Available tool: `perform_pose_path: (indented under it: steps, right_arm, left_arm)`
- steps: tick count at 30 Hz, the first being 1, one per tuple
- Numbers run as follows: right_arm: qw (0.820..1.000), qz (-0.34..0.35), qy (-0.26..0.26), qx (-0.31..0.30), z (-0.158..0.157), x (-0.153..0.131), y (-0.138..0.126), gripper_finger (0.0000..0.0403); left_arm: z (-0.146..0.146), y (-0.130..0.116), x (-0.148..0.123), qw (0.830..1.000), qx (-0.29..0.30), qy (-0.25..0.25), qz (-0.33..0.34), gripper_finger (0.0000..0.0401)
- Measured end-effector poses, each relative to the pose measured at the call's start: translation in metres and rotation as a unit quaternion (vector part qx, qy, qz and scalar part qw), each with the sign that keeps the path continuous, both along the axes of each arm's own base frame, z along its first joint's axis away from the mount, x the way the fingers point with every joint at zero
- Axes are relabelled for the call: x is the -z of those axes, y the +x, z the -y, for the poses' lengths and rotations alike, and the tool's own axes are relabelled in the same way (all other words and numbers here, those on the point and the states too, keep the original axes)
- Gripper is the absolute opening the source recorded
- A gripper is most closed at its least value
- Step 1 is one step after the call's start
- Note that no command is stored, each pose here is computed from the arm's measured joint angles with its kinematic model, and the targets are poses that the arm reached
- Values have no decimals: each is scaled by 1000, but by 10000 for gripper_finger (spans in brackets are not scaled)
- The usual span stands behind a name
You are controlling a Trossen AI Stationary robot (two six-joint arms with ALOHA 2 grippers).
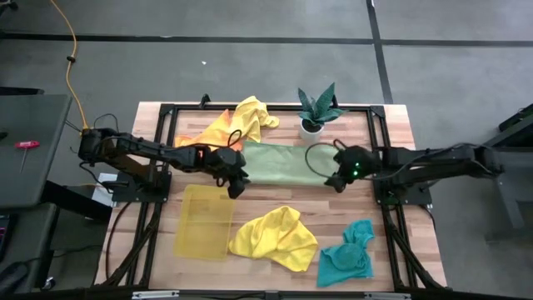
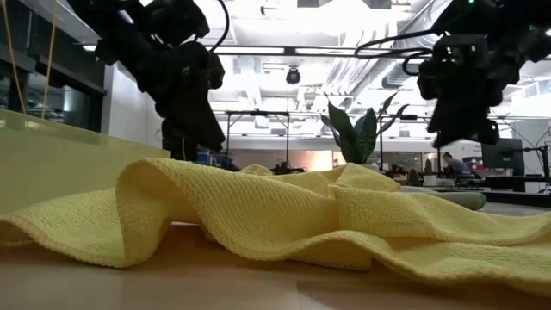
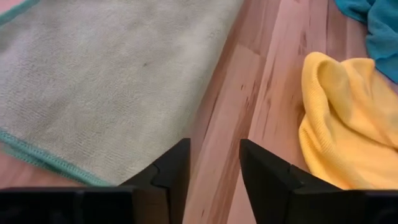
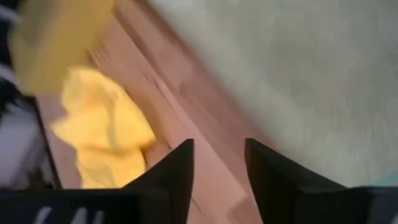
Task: Fold microfiber towels
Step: Fold the green microfiber cloth
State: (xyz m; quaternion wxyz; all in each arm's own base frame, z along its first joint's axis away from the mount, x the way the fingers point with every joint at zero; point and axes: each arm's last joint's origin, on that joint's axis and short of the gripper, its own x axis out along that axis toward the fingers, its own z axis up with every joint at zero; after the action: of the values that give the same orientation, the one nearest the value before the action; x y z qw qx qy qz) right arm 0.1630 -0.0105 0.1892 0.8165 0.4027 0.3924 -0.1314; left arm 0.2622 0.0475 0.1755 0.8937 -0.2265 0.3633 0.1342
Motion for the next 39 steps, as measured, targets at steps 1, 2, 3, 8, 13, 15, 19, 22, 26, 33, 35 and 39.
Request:
perform_pose_path:
  steps: [1, 2, 3, 8, 13, 15, 19, 22, 26, 33, 35, 39]
  right_arm:
    - [1000, -21, 0, -2, -2, 0, 1, 151]
    - [999, -44, -3, 2, -3, 0, 2, 155]
    - [998, -66, -8, 15, -3, -1, 3, 157]
    - [961, -169, -32, 215, 3, -11, -6, 158]
    - [921, -199, -20, 335, 9, -1, -18, 158]
    - [913, -192, -7, 360, 11, 9, -19, 158]
    - [910, -150, 15, 386, 19, 28, -17, 158]
    - [904, -141, 25, 402, 25, 38, -20, 158]
    - [898, -132, 32, 419, 32, 46, -24, 158]
    - [906, -121, 48, 403, 38, 57, -23, 158]
    - [905, -132, 49, 400, 38, 61, -23, 158]
    - [916, -142, 47, 372, 38, 65, -19, 158]
  left_arm:
    - [1, 0, 0, 1000, 0, 2, 1, 134]
    - [1, 0, 0, 1000, -1, 4, 1, 137]
    - [2, 0, 0, 1000, -1, 5, 0, 139]
    - [2, 1, 0, 1000, -8, 0, 2, 142]
    - [2, 1, -1, 1000, -19, -6, 6, 142]
    - [2, 2, -1, 1000, -20, -6, 10, 142]
    - [2, 3, -3, 1000, -20, -4, 22, 142]
    - [1, 5, -4, 999, -19, -2, 32, 142]
    - [1, 5, -5, 999, -20, -1, 35, 142]
    - [1, 5, -5, 999, -24, 3, 38, 142]
    - [1, 5, -5, 999, -24, 3, 38, 142]
    - [1, 6, -5, 999, -26, 5, 39, 142]
